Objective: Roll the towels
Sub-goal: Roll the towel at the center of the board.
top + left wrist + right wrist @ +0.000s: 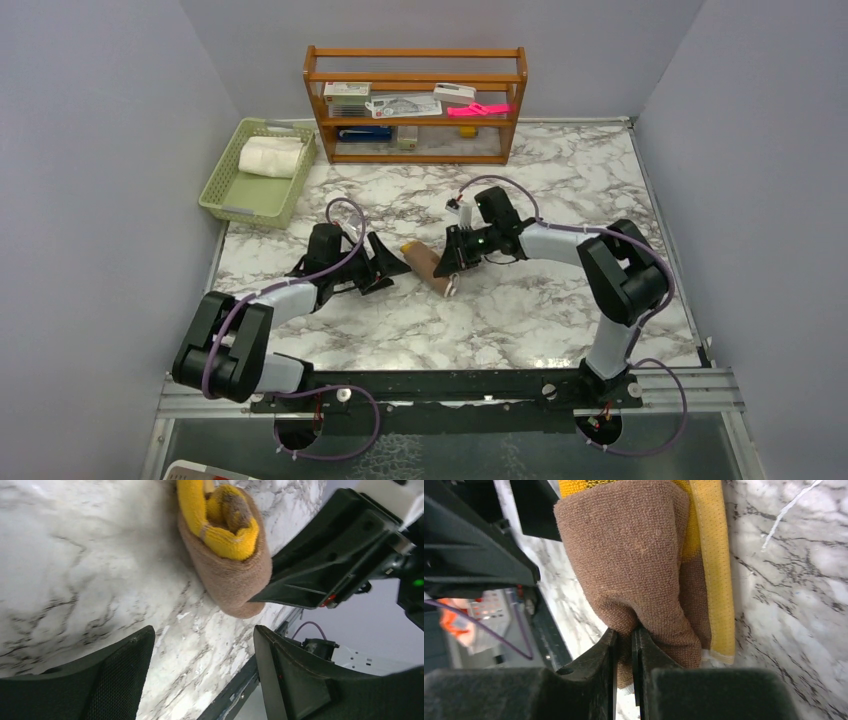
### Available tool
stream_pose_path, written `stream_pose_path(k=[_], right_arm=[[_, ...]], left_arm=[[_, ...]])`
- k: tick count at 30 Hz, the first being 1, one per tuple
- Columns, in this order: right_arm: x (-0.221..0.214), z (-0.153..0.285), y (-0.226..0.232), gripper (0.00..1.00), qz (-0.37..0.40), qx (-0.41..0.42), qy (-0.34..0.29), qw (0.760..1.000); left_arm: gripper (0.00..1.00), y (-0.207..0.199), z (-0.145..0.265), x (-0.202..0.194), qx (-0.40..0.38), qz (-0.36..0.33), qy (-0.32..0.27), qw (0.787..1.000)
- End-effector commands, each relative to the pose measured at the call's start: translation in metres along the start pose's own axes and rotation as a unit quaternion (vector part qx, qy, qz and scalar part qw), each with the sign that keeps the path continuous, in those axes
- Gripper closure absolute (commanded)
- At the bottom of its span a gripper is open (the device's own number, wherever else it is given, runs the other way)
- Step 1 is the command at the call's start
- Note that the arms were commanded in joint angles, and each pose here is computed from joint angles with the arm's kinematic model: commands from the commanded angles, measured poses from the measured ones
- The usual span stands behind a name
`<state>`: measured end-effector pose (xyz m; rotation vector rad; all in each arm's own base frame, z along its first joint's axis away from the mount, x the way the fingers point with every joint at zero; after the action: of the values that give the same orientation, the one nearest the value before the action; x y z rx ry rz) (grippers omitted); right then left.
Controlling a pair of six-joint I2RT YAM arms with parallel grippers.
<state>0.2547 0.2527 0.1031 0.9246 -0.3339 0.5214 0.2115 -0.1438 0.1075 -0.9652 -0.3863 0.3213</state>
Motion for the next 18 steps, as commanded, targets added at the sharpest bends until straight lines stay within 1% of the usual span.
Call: stream_pose_path(k=[1,5,10,18], right_arm=[[0.004,-0.006,0.009,0.91,-0.061,0.106,0.012,0.992],[0.001,-0.008,0.003,0.91,-0.09,0.127,0.015,0.988],[-0.003,-0.007,0.001,0.92,-0.105,0.144,0.015,0.984],[-0.007,-0.007,0.001,0.92,-0.112,0.155,0.019,0.981]], left_arm=[[0.25,-0.014,-0.013,-0.005,-0.041,-0.003,0.001,0.999],[0.24,-0.02,-0.028,-0.01,-0.057,-0.005,0.002,0.998],[0.24,-0.02,-0.04,-0.012,-0.053,0.0,-0.005,0.999],[0.25,0.0,-0.051,-0.011,-0.004,0.021,-0.032,0.999]])
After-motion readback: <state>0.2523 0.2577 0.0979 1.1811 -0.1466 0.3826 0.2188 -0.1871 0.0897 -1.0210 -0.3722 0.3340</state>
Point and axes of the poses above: each gripper's point midway between its finger pads, its own z axis back along the fingers, its own y axis along the line the jaws close on, x = y × z, the point moved 8 cm from there along z, back along the fingers, and after that the axes turned 2 degrees about z, right-handed, at the moved point
